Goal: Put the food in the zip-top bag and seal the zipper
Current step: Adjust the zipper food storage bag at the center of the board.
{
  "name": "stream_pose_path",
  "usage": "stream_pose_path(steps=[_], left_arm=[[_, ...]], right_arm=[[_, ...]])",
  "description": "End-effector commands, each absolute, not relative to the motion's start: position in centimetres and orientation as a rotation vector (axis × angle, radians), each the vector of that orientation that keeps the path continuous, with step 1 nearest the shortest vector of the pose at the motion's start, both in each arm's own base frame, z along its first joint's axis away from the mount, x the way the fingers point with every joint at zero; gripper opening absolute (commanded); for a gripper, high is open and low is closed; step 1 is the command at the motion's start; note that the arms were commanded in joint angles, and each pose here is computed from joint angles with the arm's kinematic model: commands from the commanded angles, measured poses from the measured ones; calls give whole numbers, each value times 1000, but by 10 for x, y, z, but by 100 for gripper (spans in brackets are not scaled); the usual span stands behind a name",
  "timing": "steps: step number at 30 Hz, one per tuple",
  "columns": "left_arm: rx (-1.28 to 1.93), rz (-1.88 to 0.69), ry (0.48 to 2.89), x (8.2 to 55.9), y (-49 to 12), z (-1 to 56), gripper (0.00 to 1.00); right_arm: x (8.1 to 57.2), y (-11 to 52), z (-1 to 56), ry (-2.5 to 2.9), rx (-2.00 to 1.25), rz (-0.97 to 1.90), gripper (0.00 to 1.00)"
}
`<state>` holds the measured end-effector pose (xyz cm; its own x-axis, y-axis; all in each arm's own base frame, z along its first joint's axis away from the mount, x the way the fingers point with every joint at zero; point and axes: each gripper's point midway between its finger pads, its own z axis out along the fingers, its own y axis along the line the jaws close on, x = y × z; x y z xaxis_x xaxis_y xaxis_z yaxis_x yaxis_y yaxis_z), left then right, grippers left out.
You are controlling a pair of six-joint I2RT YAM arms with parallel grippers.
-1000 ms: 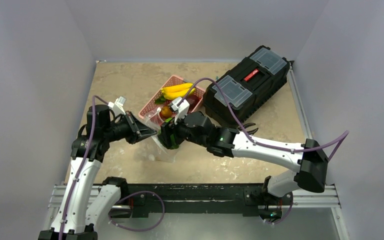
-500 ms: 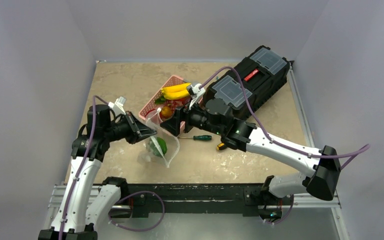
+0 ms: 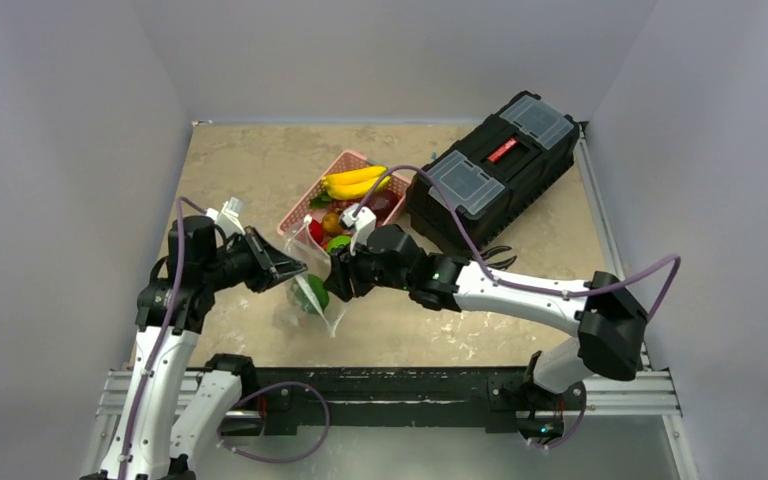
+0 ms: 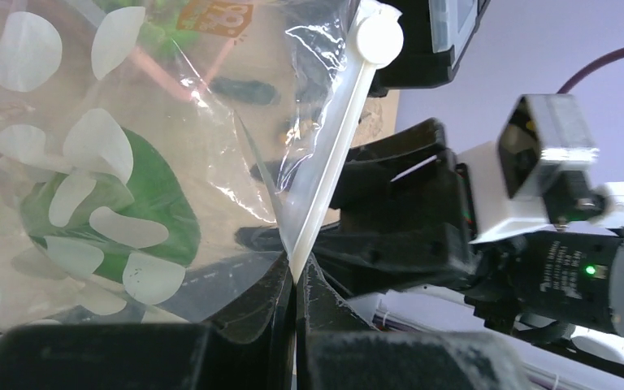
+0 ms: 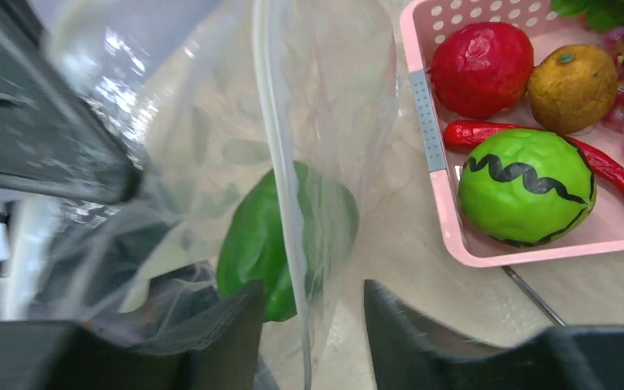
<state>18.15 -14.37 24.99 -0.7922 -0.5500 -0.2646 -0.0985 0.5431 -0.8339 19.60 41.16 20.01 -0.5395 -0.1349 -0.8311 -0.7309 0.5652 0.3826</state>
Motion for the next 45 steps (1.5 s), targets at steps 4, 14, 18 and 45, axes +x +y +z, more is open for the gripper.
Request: stream_pose_path(steps=[4,14,18,45], left_arm=[[-480,-912,2175,169,-111,278,0],[-601,-513,2014,133,-45,278,0],[-543,-580,2056,144,-59,252,0],[-718,-436,2228,129,-43,217,30]], right_arm=[[209,433,258,1854,-701,964,24],[219,468,287,1809,-740,1008,3],[220,483,278,1733,-780,1044,2],[191,524,272,1757,-717,1548,0]])
